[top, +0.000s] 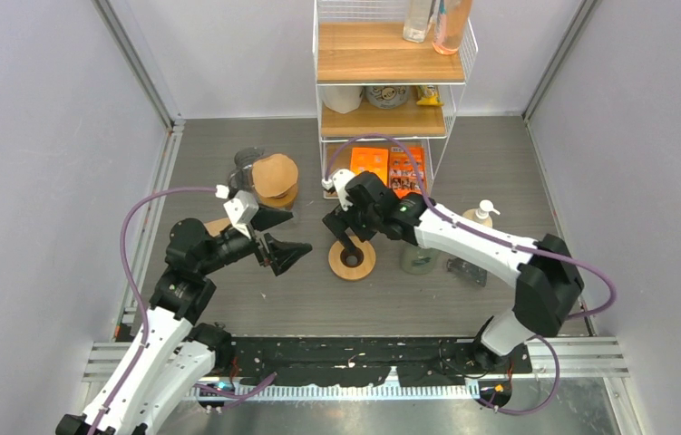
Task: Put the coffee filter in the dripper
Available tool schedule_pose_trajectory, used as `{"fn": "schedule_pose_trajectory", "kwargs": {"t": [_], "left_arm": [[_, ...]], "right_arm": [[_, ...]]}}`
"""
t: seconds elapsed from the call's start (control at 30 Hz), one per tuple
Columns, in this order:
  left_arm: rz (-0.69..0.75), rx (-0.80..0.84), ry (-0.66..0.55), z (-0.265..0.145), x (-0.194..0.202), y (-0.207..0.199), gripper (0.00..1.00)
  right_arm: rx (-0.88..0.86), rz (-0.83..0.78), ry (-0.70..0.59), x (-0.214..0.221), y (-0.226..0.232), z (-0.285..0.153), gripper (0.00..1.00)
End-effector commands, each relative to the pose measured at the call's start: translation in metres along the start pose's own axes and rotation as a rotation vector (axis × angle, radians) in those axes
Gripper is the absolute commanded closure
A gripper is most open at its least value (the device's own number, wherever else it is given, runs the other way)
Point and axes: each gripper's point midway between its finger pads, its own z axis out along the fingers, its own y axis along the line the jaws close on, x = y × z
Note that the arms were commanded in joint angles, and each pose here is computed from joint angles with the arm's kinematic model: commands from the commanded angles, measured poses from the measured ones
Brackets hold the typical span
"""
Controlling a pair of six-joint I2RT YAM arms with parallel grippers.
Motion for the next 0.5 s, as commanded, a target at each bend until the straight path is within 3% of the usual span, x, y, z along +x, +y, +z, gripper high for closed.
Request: {"fn": "schedule_pose_trajectory", "kwargs": {"t": [0.0,0.23,0.47], "left_arm": [[0.071,-0.028,-0.013,-0.004,0.001,0.004,0.0],[0.079,-0.052,-0.006,-0.005,0.003,0.008,0.01],[0.088,-0.059,-0.009,-0.006,0.002,0.009,0.0]], "right_arm": [[0.006,0.039,0.054,0.009,0.001,0.013,0.05],[0.039,0.101,0.201,0.049,-0.001,0.048,0.0],[0.041,0.154,0.273,0.076,-0.012,0.058,0.06]]}}
